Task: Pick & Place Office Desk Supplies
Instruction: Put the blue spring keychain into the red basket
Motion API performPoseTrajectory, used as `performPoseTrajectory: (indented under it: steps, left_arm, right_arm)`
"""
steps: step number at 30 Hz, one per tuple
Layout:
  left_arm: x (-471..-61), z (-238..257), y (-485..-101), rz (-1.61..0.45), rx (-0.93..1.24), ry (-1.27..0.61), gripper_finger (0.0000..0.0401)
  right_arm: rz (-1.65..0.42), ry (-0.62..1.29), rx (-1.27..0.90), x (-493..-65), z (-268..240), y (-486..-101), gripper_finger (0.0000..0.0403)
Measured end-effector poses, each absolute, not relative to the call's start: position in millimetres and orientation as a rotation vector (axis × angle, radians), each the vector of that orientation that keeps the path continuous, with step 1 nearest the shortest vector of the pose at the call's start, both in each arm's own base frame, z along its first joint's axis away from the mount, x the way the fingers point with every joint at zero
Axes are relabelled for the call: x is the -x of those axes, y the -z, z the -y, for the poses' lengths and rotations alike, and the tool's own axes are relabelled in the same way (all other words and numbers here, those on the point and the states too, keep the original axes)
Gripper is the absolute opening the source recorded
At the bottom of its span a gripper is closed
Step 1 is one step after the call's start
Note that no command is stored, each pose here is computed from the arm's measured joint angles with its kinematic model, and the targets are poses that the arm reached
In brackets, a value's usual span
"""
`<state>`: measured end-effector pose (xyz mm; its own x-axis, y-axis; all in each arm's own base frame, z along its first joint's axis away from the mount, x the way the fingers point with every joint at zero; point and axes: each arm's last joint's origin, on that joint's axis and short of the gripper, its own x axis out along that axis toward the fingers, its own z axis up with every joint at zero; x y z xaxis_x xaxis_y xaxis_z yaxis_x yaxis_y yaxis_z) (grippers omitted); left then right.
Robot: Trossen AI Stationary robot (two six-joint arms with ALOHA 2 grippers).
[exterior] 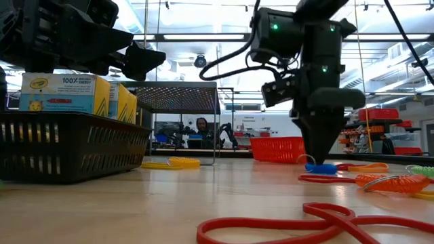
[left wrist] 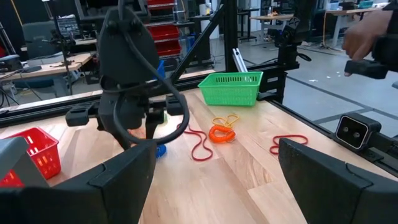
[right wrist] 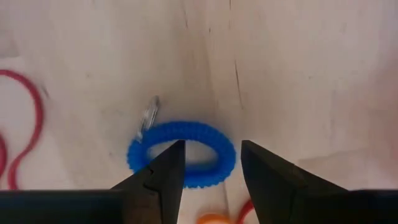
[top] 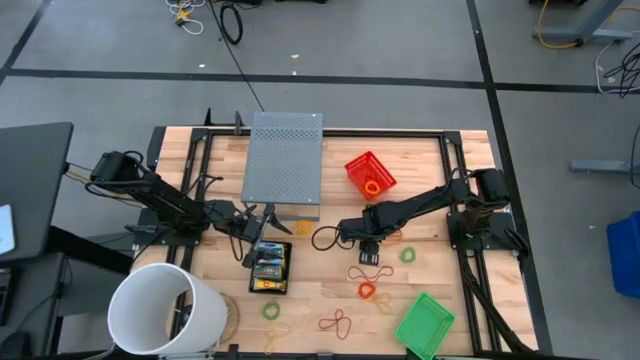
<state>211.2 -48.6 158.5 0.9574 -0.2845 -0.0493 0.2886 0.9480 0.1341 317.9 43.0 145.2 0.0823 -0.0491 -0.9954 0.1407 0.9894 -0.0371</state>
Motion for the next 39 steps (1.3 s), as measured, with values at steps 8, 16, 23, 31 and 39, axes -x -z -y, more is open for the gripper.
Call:
performPoseTrajectory:
  steps: [8,16,23,31,39]
  left_arm:
    - [-211.2,48.6,-158.5,-0.029,-0.141,0.292,0.0339]
    - [-211.2,48.6,-158.5,-0.029,-0.141,0.292,0.0339]
    - [-211.2,48.6,-158.6,-0.029,-0.141,0.292,0.0339]
    - [-211.2,48.6,-158.6,-0.029,-0.141,0.292,0.0339]
    - [-211.2,48.6,-158.6,-0.029,-0.141,0.292,0.0339]
  right_arm:
    - [-1.494,0.163,-0.064,-310.3,-38.9,-136.1,0.0161]
    - [-1.48,0.138,-0.059,-310.6,-39.8,-133.8,0.0029]
    - [-1.46,0.156,0.009,-312.3,-48.5,-136.2,0.0008]
    - [-1.406,0.297,0.145,-323.8,-54.2,-157.9,0.0004]
    - [-1.338,0.543,0.346,-326.7,-45.7,-176.6,0.0004]
